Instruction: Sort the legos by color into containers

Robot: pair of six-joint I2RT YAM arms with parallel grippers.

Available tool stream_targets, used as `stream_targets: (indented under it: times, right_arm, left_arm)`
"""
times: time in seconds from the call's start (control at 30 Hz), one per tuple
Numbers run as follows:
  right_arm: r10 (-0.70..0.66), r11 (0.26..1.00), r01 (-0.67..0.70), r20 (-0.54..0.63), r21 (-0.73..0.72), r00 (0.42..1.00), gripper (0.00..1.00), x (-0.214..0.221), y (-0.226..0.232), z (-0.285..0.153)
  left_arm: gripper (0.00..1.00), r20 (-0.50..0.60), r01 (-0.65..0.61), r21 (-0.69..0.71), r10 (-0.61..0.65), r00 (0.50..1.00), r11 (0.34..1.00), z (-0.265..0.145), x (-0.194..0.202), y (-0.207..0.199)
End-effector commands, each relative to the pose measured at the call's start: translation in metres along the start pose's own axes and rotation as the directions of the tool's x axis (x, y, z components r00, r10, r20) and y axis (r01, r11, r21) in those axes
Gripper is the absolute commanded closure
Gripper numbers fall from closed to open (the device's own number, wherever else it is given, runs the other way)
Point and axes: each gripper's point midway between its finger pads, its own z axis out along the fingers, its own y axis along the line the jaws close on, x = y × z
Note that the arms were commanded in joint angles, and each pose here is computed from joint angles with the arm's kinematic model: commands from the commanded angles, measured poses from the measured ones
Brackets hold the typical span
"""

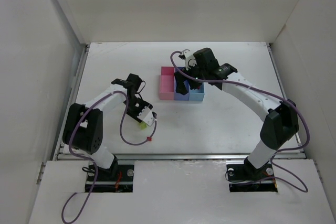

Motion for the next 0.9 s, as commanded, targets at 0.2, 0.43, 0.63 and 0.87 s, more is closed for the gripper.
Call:
stream_targets:
  times: [0.2,0.43,0.63,0.87]
  right_arm:
    - [-0.021,1.0,0.022,0.021,-0.005,1.0,0.0,-0.004,0.002,0.001]
    - [-0.021,1.0,0.022,0.021,-0.005,1.0,0.0,-0.002,0.002,-0.001]
    - [-0.006,1.0,0.007,0.034,-0.006,0.999,0.0,0.0,0.004,-0.003]
    - [-0.006,1.0,0.007,0.034,-0.015,0.999,0.0,0.0,0.005,-0.003]
  left_arm:
    - [0.75,0.051,-0.062,0.052,0.059,0.997,0.997,0.007,-0.015,-0.023]
    - [0.99,0.079,0.086,0.053,-0.09,0.993,0.995,0.006,-0.025,-0.028]
    - [1.0,0.139,0.284,0.017,-0.284,0.949,0.959,0.0,-0.034,-0.019]
    - [1.0,0.224,0.538,-0.008,-0.523,0.822,0.843,-0.007,-0.038,-0.003]
